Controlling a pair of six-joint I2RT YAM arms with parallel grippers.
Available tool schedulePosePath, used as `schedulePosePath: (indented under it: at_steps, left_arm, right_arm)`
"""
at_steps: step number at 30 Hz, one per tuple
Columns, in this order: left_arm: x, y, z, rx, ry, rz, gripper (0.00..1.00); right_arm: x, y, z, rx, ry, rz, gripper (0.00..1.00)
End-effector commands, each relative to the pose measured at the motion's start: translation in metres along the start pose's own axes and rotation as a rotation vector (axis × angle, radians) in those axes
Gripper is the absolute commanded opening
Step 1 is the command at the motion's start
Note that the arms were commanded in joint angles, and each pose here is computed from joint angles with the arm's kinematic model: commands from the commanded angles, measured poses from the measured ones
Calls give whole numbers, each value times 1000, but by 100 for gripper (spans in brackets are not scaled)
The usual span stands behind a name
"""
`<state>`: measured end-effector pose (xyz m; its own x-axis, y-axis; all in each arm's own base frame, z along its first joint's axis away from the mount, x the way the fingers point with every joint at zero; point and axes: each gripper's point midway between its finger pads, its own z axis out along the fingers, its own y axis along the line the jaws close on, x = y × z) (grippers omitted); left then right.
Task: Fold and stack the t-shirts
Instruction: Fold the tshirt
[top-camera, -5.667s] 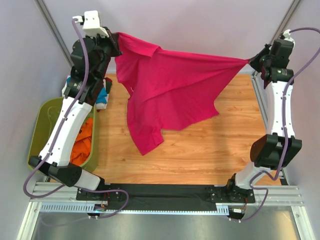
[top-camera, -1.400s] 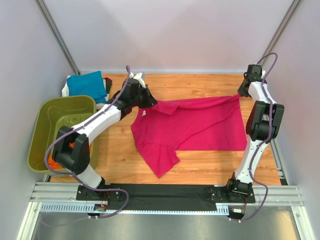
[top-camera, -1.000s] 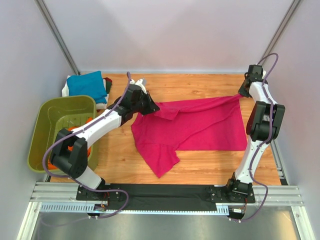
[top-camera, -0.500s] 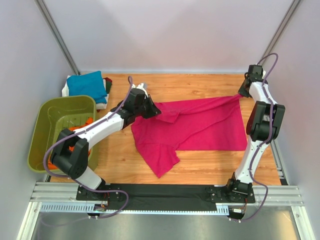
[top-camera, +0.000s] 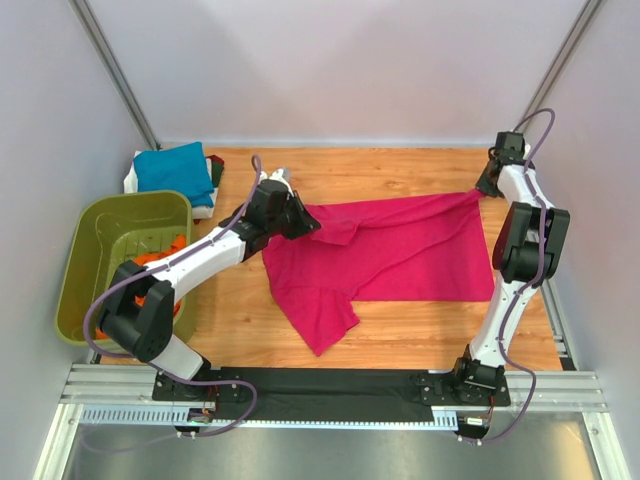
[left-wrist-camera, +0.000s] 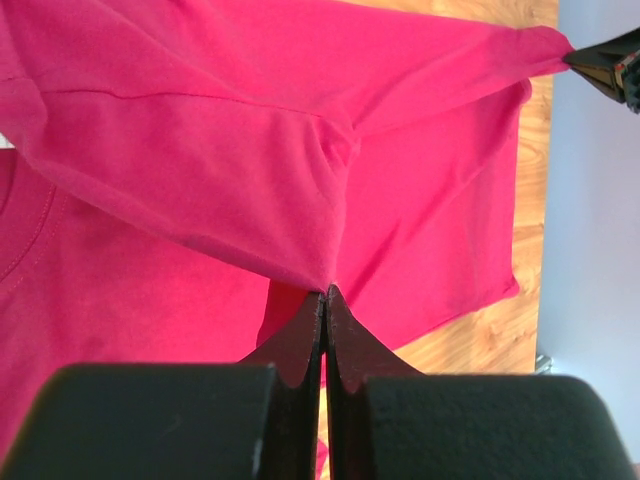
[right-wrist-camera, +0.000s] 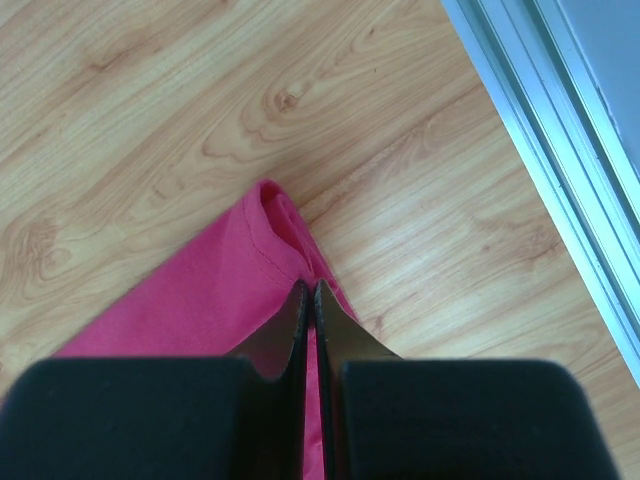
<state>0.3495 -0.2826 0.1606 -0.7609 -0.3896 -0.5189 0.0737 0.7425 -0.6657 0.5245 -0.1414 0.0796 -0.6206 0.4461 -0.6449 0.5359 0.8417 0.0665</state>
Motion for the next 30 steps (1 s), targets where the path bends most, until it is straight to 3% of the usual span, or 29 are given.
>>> schedulePosePath:
  at_steps: [1,19,30]
  left_arm:
    - [-10,-8,-9,17,-47,-22,0]
    - [-9,32,-16,-139,-96,-85,0]
    - [-45,31,-25,-125,-182,-61,0]
  right_arm:
    - [-4,-7,-6,22,-17,-4,0]
    - [13,-42,-5,98,15,17,0]
    - [-6,-31,-25,24,-15,32,0]
